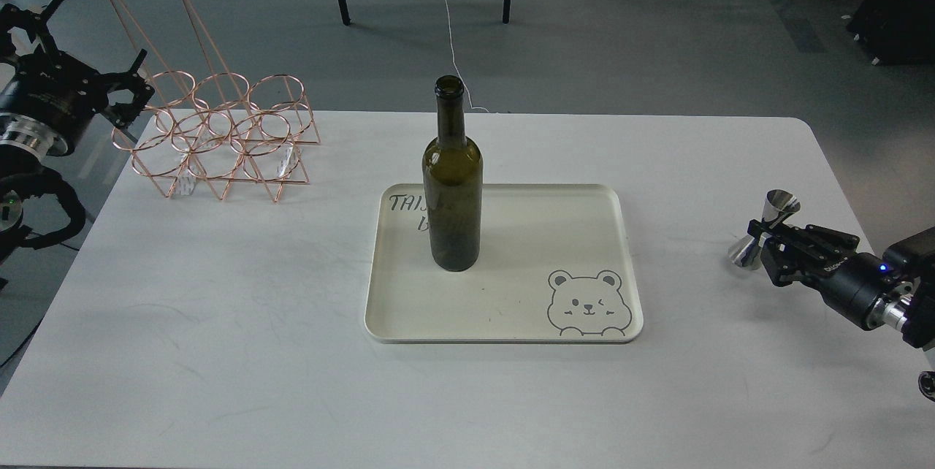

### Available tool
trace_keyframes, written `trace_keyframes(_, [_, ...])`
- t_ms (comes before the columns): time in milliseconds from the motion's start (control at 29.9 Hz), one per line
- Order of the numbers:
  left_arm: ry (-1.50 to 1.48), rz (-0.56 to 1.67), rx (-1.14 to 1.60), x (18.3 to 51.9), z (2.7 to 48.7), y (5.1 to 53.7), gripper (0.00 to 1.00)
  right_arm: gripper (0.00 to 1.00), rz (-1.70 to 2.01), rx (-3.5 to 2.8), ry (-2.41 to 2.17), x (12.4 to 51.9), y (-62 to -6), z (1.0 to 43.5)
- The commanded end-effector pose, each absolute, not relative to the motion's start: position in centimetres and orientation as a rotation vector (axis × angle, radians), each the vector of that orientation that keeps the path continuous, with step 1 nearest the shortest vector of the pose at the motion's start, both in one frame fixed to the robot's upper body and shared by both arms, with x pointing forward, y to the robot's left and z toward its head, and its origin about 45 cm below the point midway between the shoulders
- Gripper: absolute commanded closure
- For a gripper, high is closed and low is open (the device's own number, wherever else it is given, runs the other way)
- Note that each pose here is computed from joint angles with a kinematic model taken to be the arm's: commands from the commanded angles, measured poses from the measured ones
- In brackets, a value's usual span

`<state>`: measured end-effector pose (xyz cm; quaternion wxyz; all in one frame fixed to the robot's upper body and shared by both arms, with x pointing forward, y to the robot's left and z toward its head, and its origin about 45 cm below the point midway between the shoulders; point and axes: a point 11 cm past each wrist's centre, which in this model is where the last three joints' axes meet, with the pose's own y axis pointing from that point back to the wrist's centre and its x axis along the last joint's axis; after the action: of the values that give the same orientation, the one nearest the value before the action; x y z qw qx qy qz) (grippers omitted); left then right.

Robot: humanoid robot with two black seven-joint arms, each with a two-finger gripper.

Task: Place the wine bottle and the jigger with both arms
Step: 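Carry the jigger off the tray and lower it onto the table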

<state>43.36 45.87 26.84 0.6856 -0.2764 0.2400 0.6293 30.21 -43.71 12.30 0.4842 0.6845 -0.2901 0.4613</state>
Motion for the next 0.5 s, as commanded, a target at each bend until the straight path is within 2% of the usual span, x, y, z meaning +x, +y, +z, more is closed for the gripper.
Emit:
trace_keyframes(0, [0.537, 1.408, -0.619, 43.39, 26.88, 45.81, 0.02, 0.95, 1.103, 1.666, -0.715, 30.27, -43.44, 11.14])
trace_keyframes(234, [0.535, 1.408, -0.619, 43.41, 26.99, 45.86, 0.02, 0.91, 1.098, 1.662, -0.716, 30.54, -43.19, 10.57])
trace_keyframes(368, [0.534, 1.409, -0.619, 43.4, 27.03, 45.93, 0.02, 0.85, 1.101, 1.671, -0.714, 30.54, -42.87, 10.56])
trace_keyframes(401, [0.534, 1.409, -0.619, 43.4, 27.03, 45.93, 0.02, 0.82, 1.101, 1.673, -0.714, 30.53, -42.82, 10.56])
trace_keyframes(468, [0.531, 1.411, -0.618, 43.36, 27.1, 46.06, 0.02, 0.7, 1.103, 1.676, -0.714, 30.52, -42.74, 10.6])
